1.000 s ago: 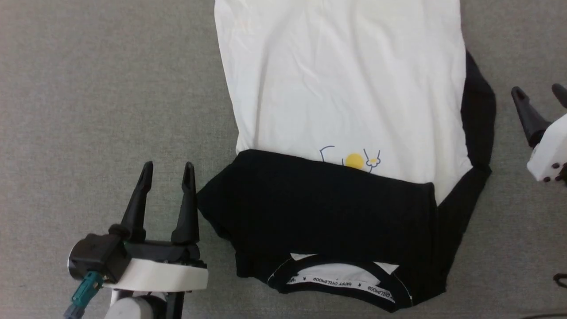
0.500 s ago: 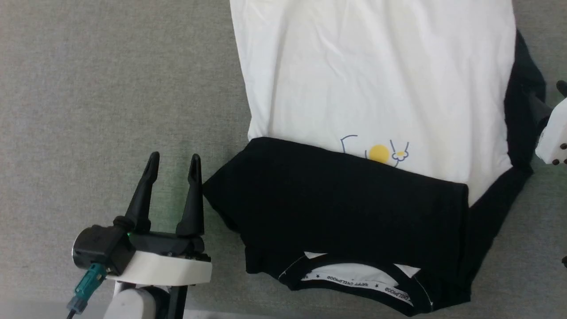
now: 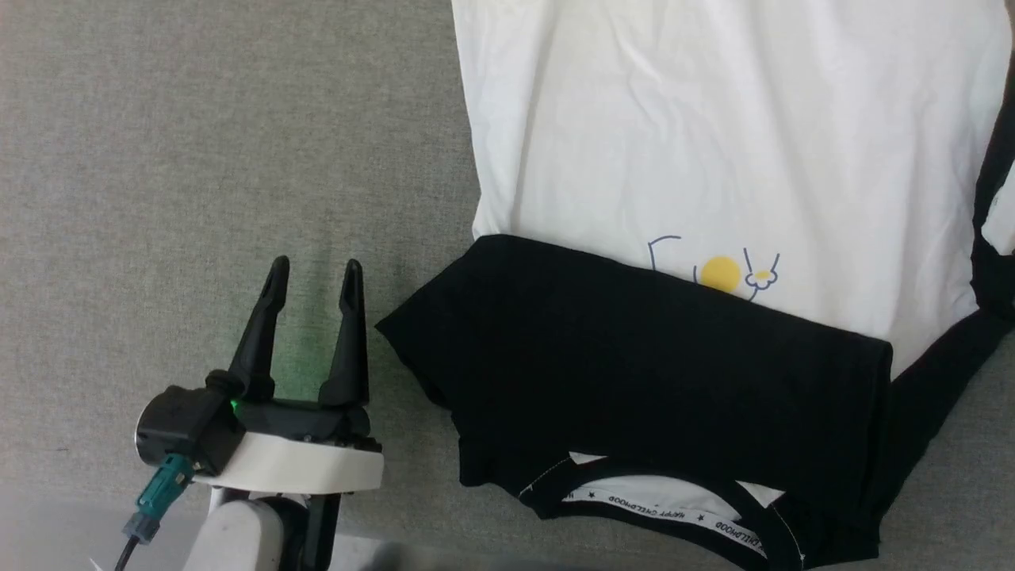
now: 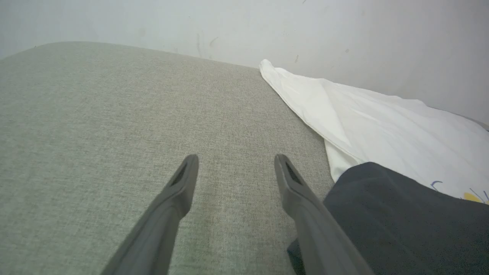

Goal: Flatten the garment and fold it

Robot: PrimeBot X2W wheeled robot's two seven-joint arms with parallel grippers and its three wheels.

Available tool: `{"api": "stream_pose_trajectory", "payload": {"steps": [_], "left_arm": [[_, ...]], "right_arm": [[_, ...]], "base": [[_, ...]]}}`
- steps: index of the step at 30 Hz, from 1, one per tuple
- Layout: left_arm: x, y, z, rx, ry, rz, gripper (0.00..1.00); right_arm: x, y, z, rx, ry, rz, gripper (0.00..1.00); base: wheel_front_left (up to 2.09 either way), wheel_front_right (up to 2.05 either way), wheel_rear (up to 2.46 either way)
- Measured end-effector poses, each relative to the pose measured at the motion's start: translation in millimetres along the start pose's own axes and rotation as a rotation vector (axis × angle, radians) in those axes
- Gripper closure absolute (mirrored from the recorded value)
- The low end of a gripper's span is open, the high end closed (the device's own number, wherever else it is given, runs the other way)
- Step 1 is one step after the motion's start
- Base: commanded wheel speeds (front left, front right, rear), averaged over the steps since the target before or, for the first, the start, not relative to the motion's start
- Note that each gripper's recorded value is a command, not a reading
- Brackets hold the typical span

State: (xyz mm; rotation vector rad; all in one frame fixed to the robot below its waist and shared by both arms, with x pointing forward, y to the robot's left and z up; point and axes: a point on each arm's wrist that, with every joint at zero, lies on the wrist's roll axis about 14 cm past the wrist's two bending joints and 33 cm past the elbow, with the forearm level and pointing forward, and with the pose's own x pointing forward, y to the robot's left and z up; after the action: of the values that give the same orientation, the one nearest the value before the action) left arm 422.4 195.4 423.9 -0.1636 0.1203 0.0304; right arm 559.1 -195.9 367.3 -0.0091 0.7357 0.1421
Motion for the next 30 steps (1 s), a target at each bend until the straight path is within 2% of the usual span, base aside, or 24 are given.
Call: {"api": "stream_pose_trajectory", "payload": {"steps": [8,22,30], "left_arm": [[-2,-3,2,-0.008,-0.005,-0.011,0.0],[-31,-18,35,-0.024,-0.072,-0.042,0.0],[-45,-30,50,-0.039,-0.103,-0.067,0.0]], "right_arm": [[-15,-16,13,0.024,-0.072,-0.053,1.0],[-122,-48,37,0.138,-0.315,-0.156,1.0],[-180,-37,46,0.166,-0.464,-0.148,1.0]], "base": [[0.0,0.0,0.0],[0.0,0.0,0.0],[0.0,0.0,0.0]]}}
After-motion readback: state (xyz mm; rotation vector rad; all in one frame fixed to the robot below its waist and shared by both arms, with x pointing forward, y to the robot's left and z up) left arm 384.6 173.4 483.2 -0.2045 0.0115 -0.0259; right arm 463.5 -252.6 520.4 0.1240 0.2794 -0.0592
